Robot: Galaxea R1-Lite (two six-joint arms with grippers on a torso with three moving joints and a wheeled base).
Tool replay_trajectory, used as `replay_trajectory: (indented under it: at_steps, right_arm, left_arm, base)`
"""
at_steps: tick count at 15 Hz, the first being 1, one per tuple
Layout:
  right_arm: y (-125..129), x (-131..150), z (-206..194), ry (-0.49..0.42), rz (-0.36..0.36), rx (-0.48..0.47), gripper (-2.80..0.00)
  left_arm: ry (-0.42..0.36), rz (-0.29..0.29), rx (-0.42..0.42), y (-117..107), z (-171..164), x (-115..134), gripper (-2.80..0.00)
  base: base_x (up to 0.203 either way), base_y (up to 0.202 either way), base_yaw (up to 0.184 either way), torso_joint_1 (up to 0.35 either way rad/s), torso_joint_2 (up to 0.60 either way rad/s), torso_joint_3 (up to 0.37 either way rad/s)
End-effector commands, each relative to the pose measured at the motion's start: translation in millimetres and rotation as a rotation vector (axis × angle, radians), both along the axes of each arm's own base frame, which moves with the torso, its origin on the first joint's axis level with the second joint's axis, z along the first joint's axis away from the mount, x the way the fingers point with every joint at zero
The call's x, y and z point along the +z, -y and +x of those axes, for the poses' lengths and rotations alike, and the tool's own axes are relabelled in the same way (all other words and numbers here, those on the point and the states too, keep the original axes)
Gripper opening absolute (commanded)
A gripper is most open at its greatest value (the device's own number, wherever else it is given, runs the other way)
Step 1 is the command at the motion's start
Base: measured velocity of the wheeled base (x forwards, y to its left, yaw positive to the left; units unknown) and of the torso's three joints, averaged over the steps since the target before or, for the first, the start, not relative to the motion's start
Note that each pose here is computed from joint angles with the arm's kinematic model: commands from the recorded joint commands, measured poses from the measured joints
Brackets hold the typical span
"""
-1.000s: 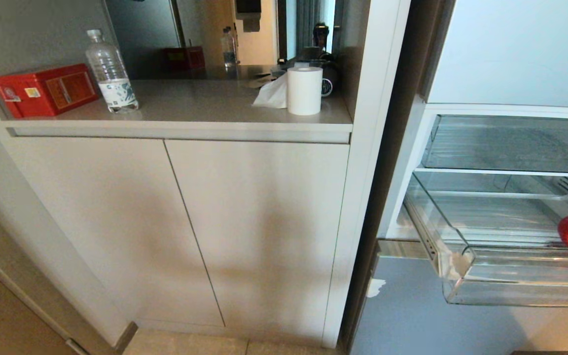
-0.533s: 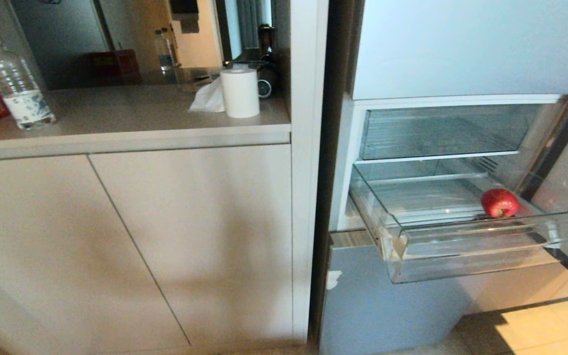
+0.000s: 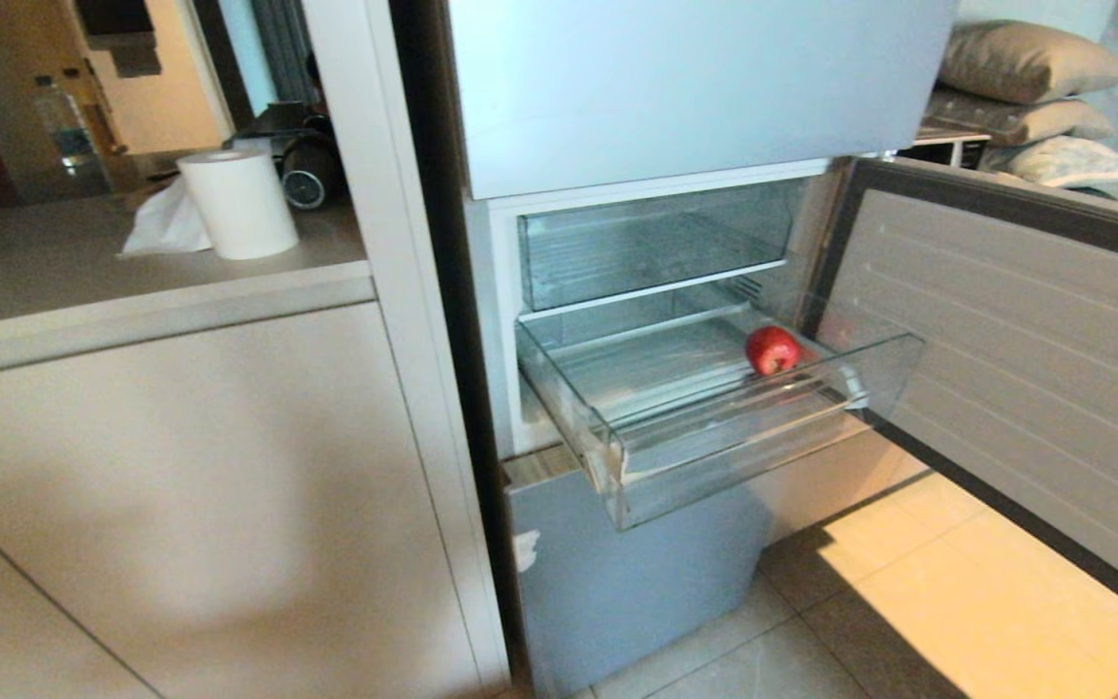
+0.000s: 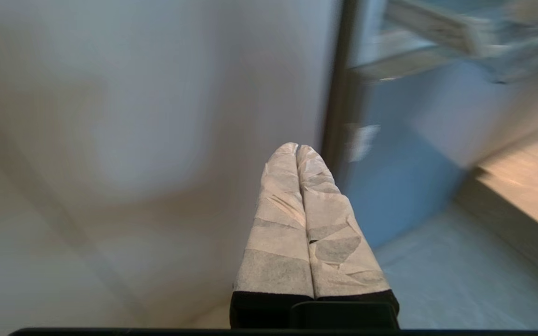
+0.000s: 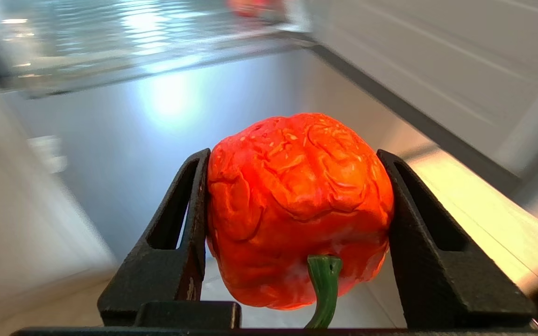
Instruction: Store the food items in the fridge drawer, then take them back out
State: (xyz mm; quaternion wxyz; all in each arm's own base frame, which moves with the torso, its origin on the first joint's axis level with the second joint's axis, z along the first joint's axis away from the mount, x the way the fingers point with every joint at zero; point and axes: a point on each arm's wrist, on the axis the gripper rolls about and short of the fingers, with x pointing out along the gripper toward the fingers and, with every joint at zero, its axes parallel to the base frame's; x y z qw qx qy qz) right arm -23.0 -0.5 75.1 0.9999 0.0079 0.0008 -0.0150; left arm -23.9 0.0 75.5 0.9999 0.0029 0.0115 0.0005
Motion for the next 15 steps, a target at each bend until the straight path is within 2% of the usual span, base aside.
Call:
replay_trajectory:
  at_steps: [1,3,5,8,10,12,15]
  right_arm:
    - [0,0,0,0.0,0.001,0.001,-2.8]
    - [0,1,3,-0.034,-0.004,0.0,-2.8]
    - [0,9,12,-0.118,0.0,-0.014,-2.8]
    - [3,38,38,-0.215,0.088,-0.135,-2.8]
    - [10,60,71,-0.296,0.177,-0.291,-2.8]
    - [31,75,106,-0.336,0.255,-0.477,-2.8]
    - [94,84,150,-0.34,0.35,-0.749,-2.8]
  left_arm:
    - [-0.002,0.0,0.0,0,0,0,-2.8]
    - [0.0,0.0,0.0,0,0,0,-2.8]
    - [0.0,0.0,0.0,0,0,0,-2.8]
    - [-0.002,0.0,0.0,0,0,0,-2.8]
    - [-0.002,0.0,0.0,0,0,0,-2.8]
    - [-0.002,0.0,0.0,0,0,0,-2.8]
    - [-0.002,0.0,0.0,0,0,0,-2.8]
  base:
    - [0.003,0.007,-0.173,0.002,0.0,0.007]
    - [-0.002,0.009,-0.148,0.0,0.01,0.002]
    - [0.0,0.003,-0.046,0.003,0.0,0.001]
    - [0.0,0.0,0.0,0.0,0.0,0.0]
    - [0.0,0.0,0.0,0.0,0.0,0.0]
    - [0.0,0.0,0.0,0.0,0.0,0.0]
    - [0.0,0.0,0.0,0.0,0.0,0.0]
